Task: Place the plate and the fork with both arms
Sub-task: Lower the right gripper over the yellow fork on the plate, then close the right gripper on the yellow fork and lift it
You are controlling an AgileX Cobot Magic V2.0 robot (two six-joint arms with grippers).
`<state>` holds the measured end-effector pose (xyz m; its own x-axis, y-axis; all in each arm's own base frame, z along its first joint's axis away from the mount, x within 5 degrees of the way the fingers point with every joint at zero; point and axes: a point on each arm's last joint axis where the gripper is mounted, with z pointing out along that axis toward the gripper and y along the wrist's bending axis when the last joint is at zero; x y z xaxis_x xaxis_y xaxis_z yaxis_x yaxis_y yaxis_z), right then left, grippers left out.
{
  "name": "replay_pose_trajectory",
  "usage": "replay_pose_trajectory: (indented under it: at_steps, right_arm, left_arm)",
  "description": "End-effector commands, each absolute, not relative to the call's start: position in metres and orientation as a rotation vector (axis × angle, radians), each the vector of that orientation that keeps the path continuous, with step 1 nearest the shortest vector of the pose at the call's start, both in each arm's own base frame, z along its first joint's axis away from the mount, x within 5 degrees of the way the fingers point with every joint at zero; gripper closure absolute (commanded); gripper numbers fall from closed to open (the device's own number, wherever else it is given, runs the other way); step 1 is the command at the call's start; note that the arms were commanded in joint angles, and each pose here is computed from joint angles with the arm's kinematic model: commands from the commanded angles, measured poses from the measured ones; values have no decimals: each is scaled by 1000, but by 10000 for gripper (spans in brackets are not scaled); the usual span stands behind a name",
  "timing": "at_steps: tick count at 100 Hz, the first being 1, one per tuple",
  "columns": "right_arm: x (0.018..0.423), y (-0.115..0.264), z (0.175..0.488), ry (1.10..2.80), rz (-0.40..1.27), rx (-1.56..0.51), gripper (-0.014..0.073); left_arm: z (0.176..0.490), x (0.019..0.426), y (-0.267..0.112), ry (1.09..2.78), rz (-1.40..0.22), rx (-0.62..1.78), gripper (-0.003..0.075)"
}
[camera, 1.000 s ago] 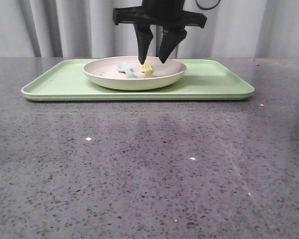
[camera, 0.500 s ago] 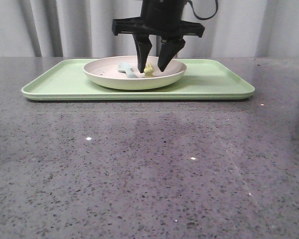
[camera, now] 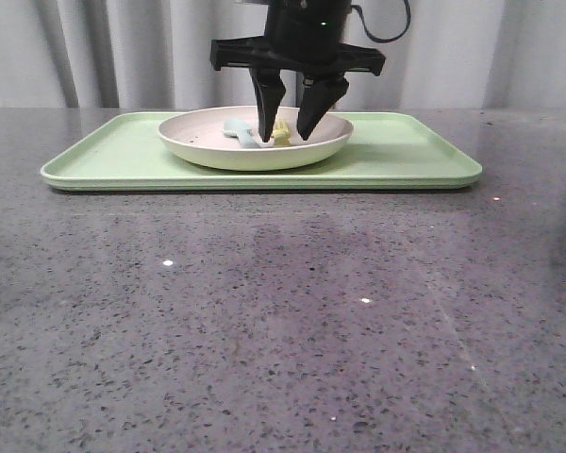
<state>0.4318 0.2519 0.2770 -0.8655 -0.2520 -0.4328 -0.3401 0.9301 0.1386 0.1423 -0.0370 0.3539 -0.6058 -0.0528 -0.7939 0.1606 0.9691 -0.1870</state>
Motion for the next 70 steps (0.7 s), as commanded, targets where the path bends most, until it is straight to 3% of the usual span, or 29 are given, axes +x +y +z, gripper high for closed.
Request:
replay_pose_trajectory:
  at_steps: [1, 70]
  right_arm:
    - [424, 247, 320, 2556, 346, -421, 233]
    - [424, 248, 312, 2595, 334, -429, 235]
  left_arm:
    - [369, 143, -39, 2107, -334, 62, 408]
    - [369, 143, -39, 2107, -334, 62, 408]
